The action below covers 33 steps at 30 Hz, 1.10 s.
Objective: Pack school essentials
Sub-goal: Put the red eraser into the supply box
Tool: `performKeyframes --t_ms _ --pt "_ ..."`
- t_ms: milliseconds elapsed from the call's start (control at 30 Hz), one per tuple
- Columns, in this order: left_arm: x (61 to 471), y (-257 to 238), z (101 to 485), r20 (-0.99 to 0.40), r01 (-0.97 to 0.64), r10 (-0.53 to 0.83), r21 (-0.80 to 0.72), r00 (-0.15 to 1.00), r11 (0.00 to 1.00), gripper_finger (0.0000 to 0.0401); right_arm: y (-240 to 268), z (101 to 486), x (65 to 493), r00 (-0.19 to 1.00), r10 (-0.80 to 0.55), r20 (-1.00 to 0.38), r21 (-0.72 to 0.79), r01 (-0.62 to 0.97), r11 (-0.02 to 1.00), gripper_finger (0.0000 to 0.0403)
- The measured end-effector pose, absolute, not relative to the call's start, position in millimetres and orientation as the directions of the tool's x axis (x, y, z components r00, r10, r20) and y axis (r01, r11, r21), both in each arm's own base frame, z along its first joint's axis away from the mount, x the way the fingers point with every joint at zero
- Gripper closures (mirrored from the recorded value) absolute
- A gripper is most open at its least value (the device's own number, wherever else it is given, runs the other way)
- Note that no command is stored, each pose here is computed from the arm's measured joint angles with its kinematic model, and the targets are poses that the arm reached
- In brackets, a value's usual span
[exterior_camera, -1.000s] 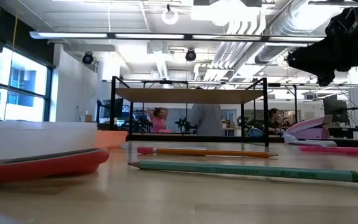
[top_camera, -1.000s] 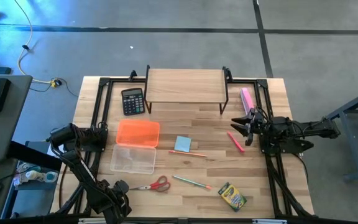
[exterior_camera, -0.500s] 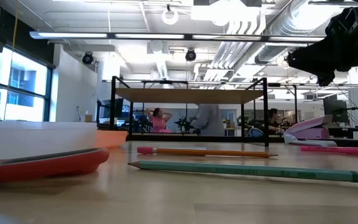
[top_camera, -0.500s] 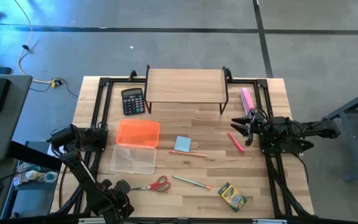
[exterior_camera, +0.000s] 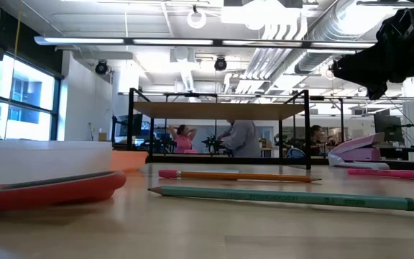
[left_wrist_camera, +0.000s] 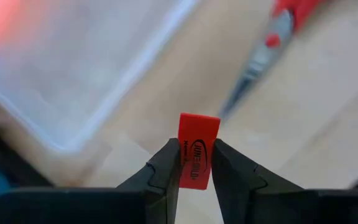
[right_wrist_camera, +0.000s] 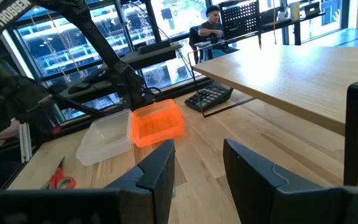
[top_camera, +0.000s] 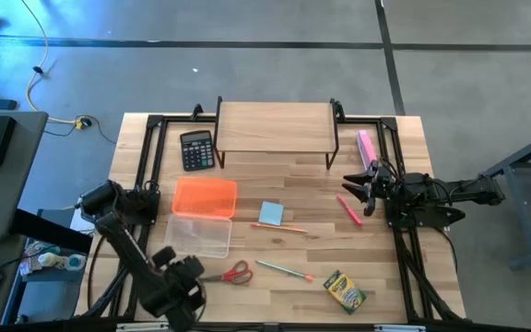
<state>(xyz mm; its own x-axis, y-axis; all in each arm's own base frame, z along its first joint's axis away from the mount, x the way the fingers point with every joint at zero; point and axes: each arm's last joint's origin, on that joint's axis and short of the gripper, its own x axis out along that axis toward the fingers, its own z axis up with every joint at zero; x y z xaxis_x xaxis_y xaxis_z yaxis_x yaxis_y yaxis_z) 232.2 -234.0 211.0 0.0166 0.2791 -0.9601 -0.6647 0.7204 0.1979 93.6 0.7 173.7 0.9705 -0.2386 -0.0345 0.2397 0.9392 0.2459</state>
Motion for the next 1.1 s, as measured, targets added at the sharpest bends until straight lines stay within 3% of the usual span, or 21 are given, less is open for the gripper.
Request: performKeyframes --t_ms 500,800,967,1100 --pt "293.3 -158.4 223.9 -0.954 -0.333 0.298 0.290 -0.026 0.897 0.0327 0.7 173.7 93.6 0.971 -0.238 -0.034 0.246 0.239 0.939 0.0275" --pt "295.7 -122.4 208.6 -0.963 -0.202 0.217 0.246 -0.157 0.948 0.0327 0.7 173.7 93.6 0.970 -0.239 -0.035 0.246 0.240 0.939 0.0275" --pt "282.0 -116.2 196.5 -0.987 -0.220 0.107 0.132 -0.120 0.966 0.0327 0.7 173.7 93.6 0.970 -0.239 -0.034 0.246 0.240 0.939 0.0275" --pt "274.5 -110.2 200.4 -0.999 -0.260 0.031 0.037 -0.026 0.965 0.0327 0.7 173.4 94.0 0.970 -0.239 -0.039 0.244 0.241 0.939 0.0275"
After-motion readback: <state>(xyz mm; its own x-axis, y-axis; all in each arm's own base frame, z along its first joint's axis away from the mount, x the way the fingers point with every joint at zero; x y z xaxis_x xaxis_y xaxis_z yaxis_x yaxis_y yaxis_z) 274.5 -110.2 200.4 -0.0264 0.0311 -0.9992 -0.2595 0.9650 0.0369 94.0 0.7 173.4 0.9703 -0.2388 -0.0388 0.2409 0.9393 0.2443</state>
